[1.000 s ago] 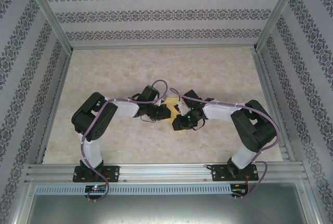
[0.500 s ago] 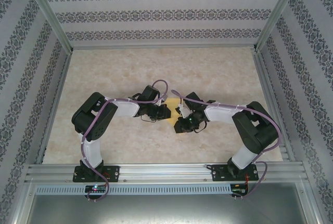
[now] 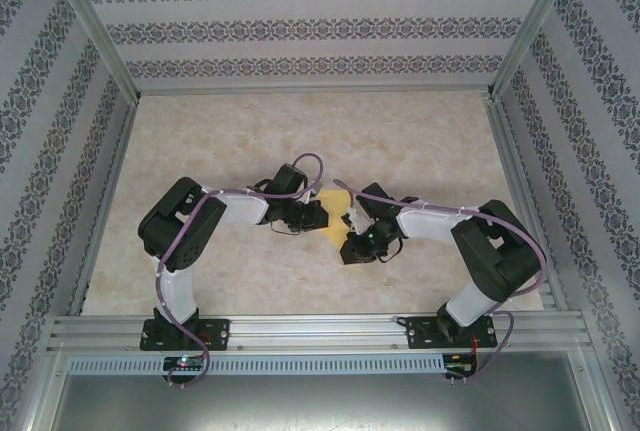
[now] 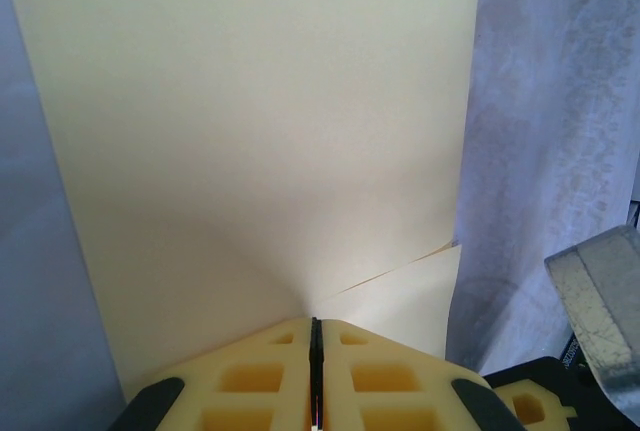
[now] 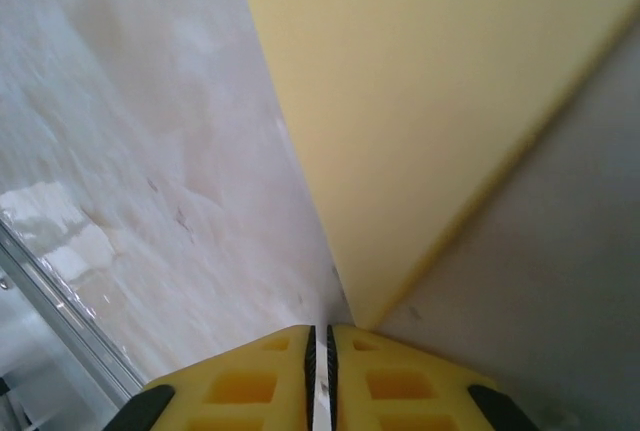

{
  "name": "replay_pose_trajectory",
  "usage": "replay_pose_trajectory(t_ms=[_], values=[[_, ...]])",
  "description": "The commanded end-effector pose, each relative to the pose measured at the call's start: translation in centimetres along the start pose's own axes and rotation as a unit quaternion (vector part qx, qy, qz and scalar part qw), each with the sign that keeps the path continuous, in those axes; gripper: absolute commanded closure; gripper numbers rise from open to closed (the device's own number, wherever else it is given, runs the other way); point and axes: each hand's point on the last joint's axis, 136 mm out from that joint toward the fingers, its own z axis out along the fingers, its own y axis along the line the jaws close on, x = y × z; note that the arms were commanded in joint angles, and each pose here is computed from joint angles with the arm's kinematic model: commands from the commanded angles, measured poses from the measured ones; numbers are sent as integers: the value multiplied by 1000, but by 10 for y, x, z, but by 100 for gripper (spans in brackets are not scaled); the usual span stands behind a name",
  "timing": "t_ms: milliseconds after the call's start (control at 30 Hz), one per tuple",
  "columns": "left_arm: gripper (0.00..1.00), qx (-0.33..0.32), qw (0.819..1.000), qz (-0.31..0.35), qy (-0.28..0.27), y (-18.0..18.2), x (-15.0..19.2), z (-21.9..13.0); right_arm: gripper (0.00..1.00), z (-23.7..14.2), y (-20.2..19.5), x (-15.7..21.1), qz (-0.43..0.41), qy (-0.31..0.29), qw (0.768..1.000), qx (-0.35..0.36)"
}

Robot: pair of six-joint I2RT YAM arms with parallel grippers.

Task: Fold a paper plane with a square sheet of paper (fold left side to right side)
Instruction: Third fold the triangle at the center of the table.

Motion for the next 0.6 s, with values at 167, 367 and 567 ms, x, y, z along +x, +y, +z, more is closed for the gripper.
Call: replay_pose_trajectory(t_ms=[167, 367, 567], values=[[88, -59, 998, -8, 18, 30, 15, 9, 94, -37, 38, -21, -17, -61, 995, -72], [88, -57, 998, -5, 17, 28, 15, 8, 98, -23, 22, -44, 6, -65, 997, -33], [88, -54, 998, -3, 15, 25, 13, 8, 100, -11, 1, -39, 29, -48, 998, 2]])
